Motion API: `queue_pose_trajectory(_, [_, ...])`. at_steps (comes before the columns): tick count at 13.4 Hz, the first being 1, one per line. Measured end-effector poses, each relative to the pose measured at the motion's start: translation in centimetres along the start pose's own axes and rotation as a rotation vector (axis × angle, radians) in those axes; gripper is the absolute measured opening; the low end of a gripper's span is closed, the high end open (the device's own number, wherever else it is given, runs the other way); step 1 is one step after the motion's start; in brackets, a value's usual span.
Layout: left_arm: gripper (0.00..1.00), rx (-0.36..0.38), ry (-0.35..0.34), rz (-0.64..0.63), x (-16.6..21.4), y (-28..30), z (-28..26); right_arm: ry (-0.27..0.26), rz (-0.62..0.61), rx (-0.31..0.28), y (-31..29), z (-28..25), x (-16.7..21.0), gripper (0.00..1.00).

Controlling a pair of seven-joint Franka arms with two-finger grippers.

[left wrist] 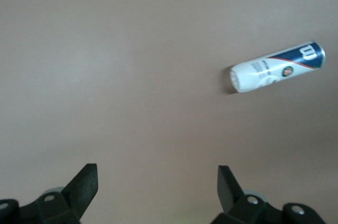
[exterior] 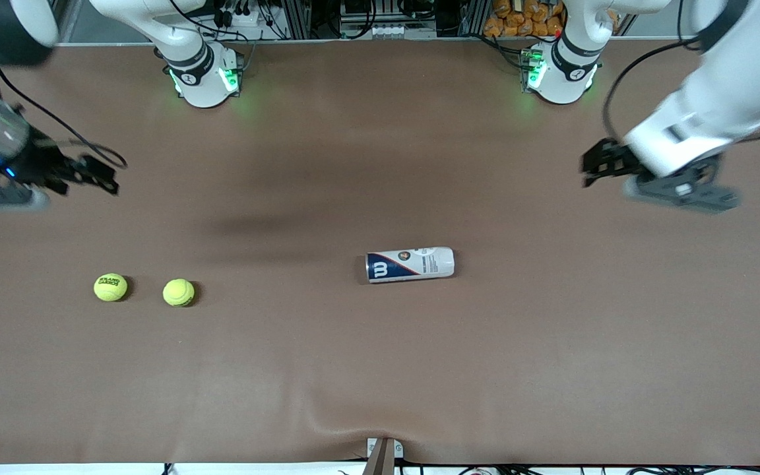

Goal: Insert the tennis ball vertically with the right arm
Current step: 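Reach the right gripper to the tennis balls while the left gripper reaches the can, then grasp a tennis ball with the right gripper while the left gripper grasps the can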

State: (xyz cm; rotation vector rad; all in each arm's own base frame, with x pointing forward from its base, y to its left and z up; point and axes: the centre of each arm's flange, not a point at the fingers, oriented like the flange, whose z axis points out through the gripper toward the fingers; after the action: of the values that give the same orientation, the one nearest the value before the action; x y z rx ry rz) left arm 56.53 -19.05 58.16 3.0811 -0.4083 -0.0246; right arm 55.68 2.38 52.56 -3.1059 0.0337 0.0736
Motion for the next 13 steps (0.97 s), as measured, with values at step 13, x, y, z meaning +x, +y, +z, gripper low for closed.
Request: queue_pose_trajectory(13, [1.0,-0.016,0.025,0.446,7.5,21.7,21.3,-0.023,0.005,-0.052,-0.2,21.9,8.6,1.0])
